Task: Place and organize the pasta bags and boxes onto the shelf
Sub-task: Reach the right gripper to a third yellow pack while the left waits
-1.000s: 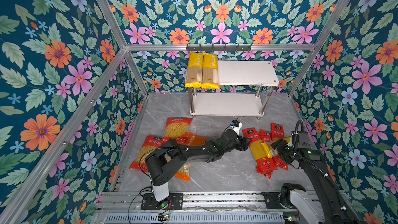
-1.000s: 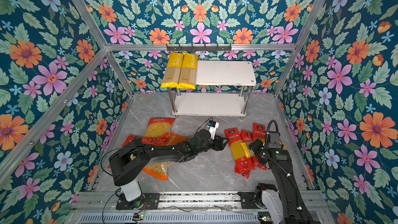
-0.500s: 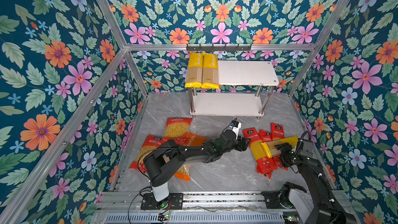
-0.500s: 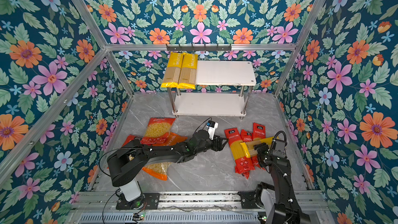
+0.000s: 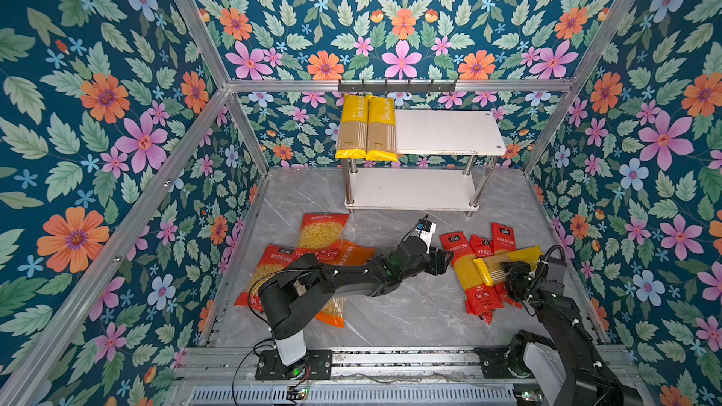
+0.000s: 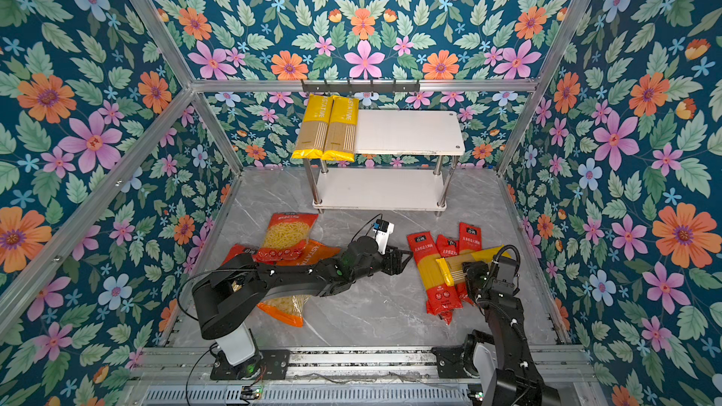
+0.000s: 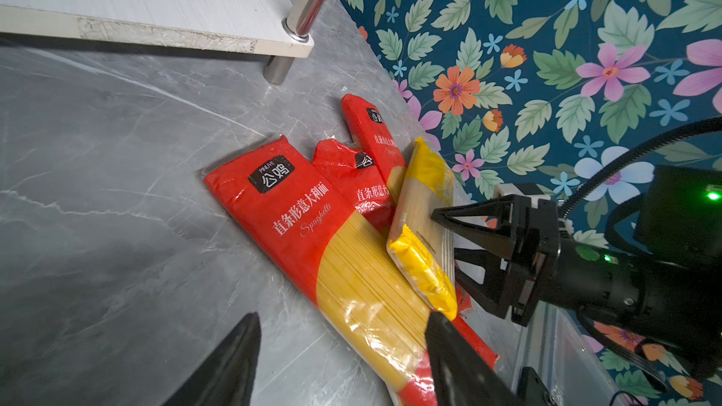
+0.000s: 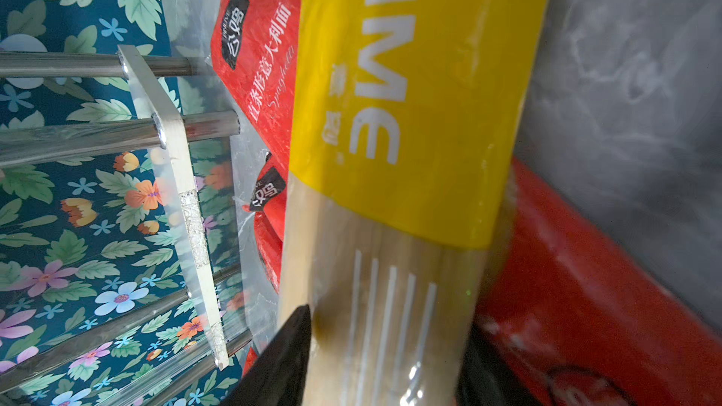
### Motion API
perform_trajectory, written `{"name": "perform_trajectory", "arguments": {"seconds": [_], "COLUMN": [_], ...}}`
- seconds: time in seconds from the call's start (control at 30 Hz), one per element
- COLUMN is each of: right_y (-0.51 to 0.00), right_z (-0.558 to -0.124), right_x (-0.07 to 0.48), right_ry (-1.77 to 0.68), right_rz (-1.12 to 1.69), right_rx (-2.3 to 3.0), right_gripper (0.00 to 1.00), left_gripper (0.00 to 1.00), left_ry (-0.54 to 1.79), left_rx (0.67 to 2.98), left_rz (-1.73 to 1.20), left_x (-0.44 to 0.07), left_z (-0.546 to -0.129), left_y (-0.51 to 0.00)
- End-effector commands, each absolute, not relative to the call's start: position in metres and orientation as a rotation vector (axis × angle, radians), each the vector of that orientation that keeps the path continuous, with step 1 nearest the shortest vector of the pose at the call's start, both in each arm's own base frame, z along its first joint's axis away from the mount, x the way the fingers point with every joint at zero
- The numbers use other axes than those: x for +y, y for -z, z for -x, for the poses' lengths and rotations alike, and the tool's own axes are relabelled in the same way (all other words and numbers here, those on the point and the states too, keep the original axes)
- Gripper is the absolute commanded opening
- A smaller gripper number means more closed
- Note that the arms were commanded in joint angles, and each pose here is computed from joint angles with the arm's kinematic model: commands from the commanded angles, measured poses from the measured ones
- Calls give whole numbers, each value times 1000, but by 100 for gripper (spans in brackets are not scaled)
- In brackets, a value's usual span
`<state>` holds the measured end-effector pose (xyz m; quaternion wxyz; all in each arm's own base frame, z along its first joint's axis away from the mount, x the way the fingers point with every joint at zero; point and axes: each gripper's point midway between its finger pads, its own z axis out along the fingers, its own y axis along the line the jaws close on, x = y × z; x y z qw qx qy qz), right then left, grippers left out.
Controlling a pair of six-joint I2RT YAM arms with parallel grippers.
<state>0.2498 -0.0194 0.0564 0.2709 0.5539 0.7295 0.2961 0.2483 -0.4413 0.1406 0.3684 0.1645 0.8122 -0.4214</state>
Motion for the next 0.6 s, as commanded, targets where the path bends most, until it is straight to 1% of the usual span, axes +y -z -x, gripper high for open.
{"name": "perform_trajectory", "arguments": {"seconds": [0.0,0.1,0.2,0.3,0.4,0.57], "right_y": [-53,-51,-52,-61,-70,-82], "right_z": [-251,-251,-252,-255,-255,-255], "right_x": [-26,-27,-26,-25,-25,-24], "right_ry": [-767,-764,-774,-786,-776,-782], "right_rz": [-1505,-1483,-1450,-1402,-1361,-1302], "right_rx": [1918,1909,1909,1904,1894,1883], "right_gripper": [52,45,35,25,18,4], "left_gripper": [70,70,70,70,70,70], "left_ry": [1097,1095,1082,1069,1071,1076], "left_rx": [2058,2053,2048,2057,2062,2048], "left_rz": [-407,-404,-399,-399,-397,-380], "left_x": [-441,-439,-437,-434,-432,-430], "left_z": [-250,-249,-250,-251,-252,-256], "left_y": [-148,-151,-153,-150,-149,-157]}}
